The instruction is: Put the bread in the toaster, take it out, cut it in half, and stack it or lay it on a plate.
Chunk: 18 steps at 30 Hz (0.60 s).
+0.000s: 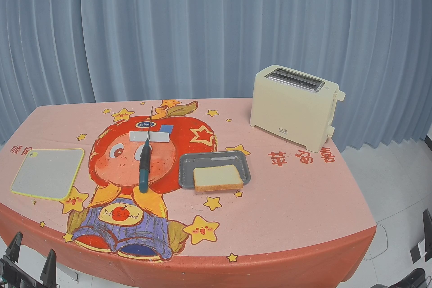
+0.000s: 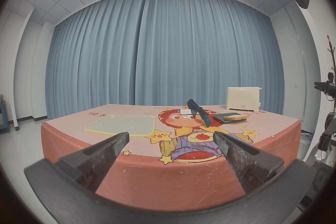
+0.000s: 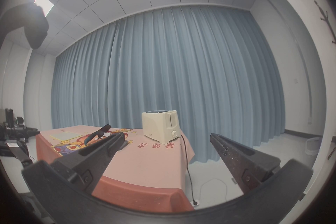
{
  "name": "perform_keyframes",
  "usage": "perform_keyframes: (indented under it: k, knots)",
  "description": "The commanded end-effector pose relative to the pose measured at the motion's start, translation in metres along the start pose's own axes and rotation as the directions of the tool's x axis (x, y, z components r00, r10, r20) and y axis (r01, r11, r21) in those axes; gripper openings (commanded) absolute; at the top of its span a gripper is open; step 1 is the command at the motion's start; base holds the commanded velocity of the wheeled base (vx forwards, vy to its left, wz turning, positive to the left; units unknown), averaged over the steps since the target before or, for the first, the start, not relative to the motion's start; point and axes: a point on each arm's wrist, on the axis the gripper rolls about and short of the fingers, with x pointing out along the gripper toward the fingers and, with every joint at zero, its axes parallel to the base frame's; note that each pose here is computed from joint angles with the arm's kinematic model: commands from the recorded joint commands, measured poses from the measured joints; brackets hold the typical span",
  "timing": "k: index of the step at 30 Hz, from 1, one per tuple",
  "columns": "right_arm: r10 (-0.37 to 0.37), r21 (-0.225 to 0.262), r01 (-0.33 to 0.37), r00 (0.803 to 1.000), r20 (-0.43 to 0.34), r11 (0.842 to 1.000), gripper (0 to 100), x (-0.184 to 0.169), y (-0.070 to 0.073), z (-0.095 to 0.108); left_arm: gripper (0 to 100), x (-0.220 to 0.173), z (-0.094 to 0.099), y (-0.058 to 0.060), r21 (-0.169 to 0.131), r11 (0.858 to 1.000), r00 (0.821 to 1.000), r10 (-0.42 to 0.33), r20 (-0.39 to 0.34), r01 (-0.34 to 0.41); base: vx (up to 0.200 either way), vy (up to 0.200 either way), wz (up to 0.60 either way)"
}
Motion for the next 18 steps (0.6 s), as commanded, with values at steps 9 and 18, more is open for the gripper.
perform_keyframes:
  k: [9,18]
  knots:
    - [0.081,0.066,-0.069,0.975,-0.205,0.995,100,0.026,-0.001,0.000,100,0.000,-0.005,0.000,0.000,1.000,1.000,0.000,-0.004,0.000,0.000,0.000,0.00]
    - [0.124,0.159,-0.078,0.944,-0.304,0.984,100,0.037,-0.002,-0.005,100,0.000,-0.005,0.000,0.000,1.000,1.000,0.000,-0.004,0.000,0.000,0.000,0.00]
